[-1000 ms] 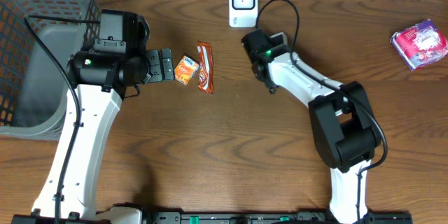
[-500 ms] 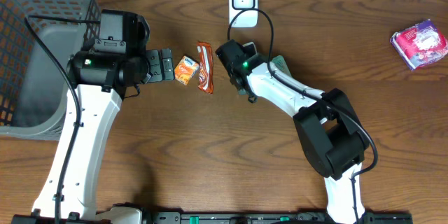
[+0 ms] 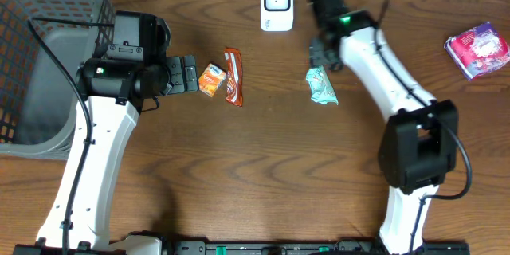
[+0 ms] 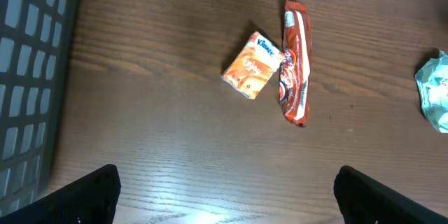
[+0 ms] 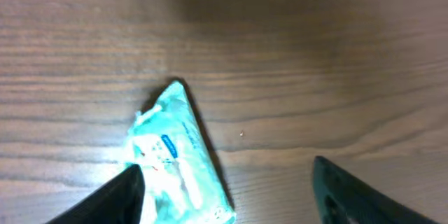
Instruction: Scan the item barcode
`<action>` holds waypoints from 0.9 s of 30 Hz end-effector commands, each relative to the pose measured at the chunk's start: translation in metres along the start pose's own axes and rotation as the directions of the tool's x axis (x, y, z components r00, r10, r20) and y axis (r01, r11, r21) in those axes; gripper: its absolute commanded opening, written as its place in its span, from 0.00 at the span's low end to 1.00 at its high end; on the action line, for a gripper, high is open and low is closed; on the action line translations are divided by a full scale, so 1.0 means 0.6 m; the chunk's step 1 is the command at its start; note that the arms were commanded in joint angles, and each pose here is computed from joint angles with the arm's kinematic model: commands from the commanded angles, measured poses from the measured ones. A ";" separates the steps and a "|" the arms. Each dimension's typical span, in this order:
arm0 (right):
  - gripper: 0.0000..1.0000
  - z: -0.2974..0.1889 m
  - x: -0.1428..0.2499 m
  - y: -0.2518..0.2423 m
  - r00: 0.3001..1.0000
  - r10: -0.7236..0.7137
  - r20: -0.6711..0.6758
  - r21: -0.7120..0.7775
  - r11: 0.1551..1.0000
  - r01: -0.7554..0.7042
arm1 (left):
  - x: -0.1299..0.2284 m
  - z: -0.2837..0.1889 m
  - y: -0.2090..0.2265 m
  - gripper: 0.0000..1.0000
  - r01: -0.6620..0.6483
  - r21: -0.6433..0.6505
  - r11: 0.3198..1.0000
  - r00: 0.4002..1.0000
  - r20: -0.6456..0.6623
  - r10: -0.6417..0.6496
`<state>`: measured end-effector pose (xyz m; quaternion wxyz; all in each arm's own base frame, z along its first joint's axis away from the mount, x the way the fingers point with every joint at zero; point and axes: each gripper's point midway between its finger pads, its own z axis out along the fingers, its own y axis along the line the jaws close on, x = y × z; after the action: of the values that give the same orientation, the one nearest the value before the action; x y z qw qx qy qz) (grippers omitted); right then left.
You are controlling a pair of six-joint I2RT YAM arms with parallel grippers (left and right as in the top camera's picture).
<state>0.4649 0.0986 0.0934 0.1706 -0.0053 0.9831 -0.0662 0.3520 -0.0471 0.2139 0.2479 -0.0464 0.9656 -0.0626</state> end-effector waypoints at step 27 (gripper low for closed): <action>0.01 0.044 -0.019 0.116 0.990 0.030 0.140 -0.379 0.925 0.025 | 0.000 0.002 0.004 0.98 -0.006 -0.009 1.000 1.000 -0.005 0.006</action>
<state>0.4544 0.1420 0.0220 0.1764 -0.0488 0.9789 0.0909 0.3520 -0.0471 0.2139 0.2479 -0.0464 0.9656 -0.0626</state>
